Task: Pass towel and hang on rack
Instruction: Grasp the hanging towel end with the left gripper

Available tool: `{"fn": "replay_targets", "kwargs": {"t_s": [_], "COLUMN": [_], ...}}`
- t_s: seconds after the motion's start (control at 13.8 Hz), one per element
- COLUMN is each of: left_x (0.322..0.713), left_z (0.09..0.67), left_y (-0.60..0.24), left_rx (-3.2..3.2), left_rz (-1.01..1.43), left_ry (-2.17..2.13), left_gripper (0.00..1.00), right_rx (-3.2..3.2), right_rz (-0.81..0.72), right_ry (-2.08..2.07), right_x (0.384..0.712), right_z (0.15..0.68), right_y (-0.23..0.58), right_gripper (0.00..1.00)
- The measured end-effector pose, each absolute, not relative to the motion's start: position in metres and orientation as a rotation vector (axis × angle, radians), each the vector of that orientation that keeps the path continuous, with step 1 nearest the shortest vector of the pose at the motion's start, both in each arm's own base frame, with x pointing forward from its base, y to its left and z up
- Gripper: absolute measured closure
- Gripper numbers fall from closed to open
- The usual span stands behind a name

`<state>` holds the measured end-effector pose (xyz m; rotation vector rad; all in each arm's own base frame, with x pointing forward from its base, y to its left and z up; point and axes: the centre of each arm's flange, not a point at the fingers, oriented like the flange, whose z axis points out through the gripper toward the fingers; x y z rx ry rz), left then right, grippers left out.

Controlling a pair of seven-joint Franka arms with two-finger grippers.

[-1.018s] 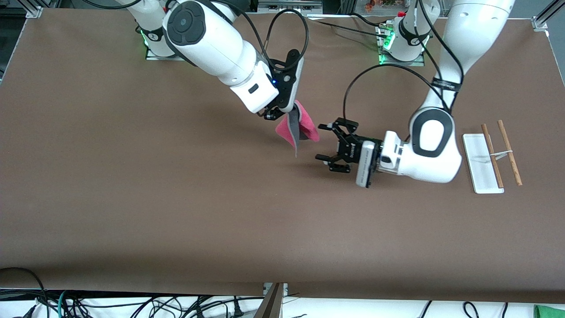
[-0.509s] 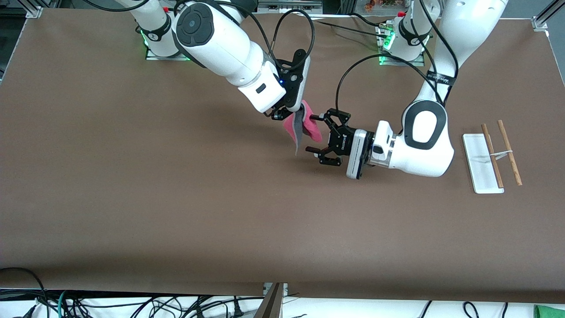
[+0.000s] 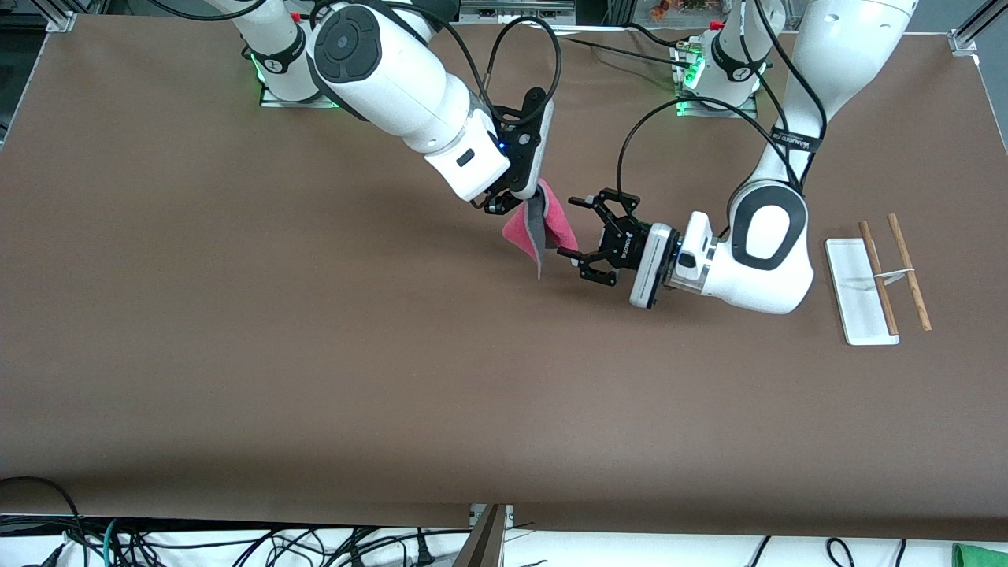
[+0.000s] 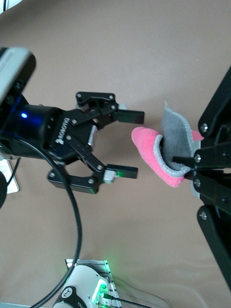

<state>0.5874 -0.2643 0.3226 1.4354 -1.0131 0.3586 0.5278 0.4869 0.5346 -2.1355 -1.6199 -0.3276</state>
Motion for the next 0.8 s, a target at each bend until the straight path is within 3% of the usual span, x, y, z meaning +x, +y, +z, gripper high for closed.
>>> {"fn": "replay_targets", "kwargs": {"t_s": [0.51, 0.8], "left_x": [0.5854, 0.5854], "left_z": [0.3209, 0.3209], "left_y": [-0.2657, -0.2657], "left_rx": [1.422, 1.422], "left_rz": [0.372, 0.373], "left_ry": [-1.031, -1.031], "left_gripper": [0.94, 0.97], "right_rx": [-2.137, -2.137], "right_rz": [-0.33, -0.329], "right_ry": [-1.617, -1.617], "right_x": [0.5288, 0.5289], "right_z": [0.5347, 0.5347], "right_y": [0.4859, 0.4857], "right_gripper": [0.98, 0.98]}}
